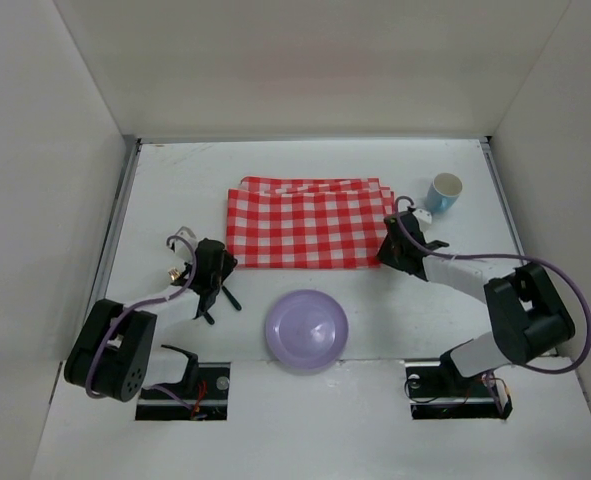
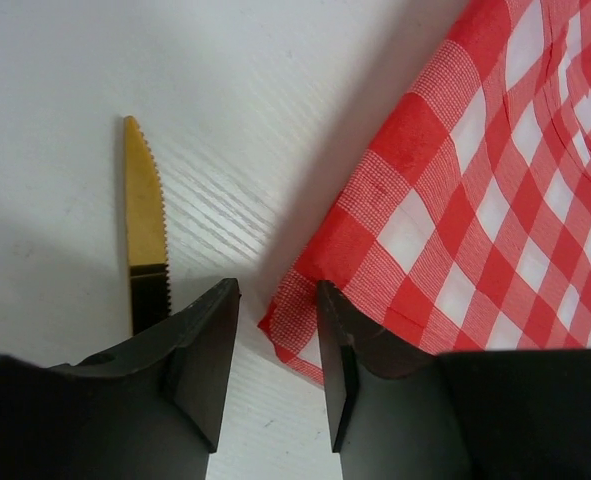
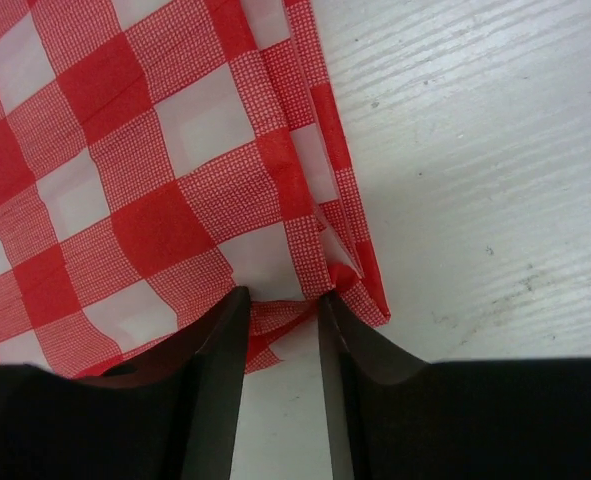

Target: Set the dinner table for one person

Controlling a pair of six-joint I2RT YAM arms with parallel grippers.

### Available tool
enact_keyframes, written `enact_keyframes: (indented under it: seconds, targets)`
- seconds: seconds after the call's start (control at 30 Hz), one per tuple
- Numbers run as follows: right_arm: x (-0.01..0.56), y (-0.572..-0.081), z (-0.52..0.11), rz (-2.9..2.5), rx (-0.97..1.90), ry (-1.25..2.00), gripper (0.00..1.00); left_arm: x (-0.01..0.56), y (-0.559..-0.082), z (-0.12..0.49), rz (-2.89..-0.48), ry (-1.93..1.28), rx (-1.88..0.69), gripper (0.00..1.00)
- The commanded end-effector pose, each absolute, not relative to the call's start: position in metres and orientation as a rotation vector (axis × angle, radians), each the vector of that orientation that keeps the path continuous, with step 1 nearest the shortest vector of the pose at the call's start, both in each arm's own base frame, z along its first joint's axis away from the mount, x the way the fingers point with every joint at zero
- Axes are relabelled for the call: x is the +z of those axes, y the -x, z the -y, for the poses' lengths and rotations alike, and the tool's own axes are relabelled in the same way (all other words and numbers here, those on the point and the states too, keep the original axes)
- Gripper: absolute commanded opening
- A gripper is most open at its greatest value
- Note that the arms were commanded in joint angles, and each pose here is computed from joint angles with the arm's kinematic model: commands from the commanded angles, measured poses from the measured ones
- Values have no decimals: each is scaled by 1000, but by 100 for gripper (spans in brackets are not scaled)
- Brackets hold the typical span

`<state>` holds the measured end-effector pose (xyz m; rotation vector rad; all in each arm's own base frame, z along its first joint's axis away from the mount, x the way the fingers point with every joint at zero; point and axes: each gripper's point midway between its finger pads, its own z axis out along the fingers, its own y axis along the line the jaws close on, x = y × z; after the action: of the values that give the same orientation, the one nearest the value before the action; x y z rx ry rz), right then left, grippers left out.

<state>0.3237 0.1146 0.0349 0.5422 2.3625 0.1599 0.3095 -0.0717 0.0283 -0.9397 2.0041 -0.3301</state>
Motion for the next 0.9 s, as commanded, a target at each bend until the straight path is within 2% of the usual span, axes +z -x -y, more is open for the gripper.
enact_keyframes:
  seconds: [0.0,0.13,0.27,0.47,0.53,0.67,0.73,0.77,0.87]
  targets:
    - [56,-347,-124,-2288,219,-545,32,43,-323,84,-1970,930,-413,33]
    - [54,-339,-118,-2303,200,-569,12,42,-320,87,-1977,917,-437,24]
    - [57,-323,-106,-2276,181,-599,9,39,-314,89,-1991,910,-459,16]
    - [56,-306,-87,-2263,160,-633,9,32,-304,94,-2026,891,-483,12]
    - [56,-303,-86,-2262,161,-632,15,29,-301,94,-2031,887,-482,12]
    - [65,-299,-86,-2246,173,-623,16,29,-299,97,-2038,867,-491,12]
    - [72,-296,-87,-2238,186,-617,20,33,-300,97,-2030,861,-501,15]
    - [76,-294,-87,-2231,194,-613,26,35,-300,98,-2025,857,-508,17]
    - [95,-287,-88,-2185,212,-584,54,51,-302,99,-1984,838,-535,27]
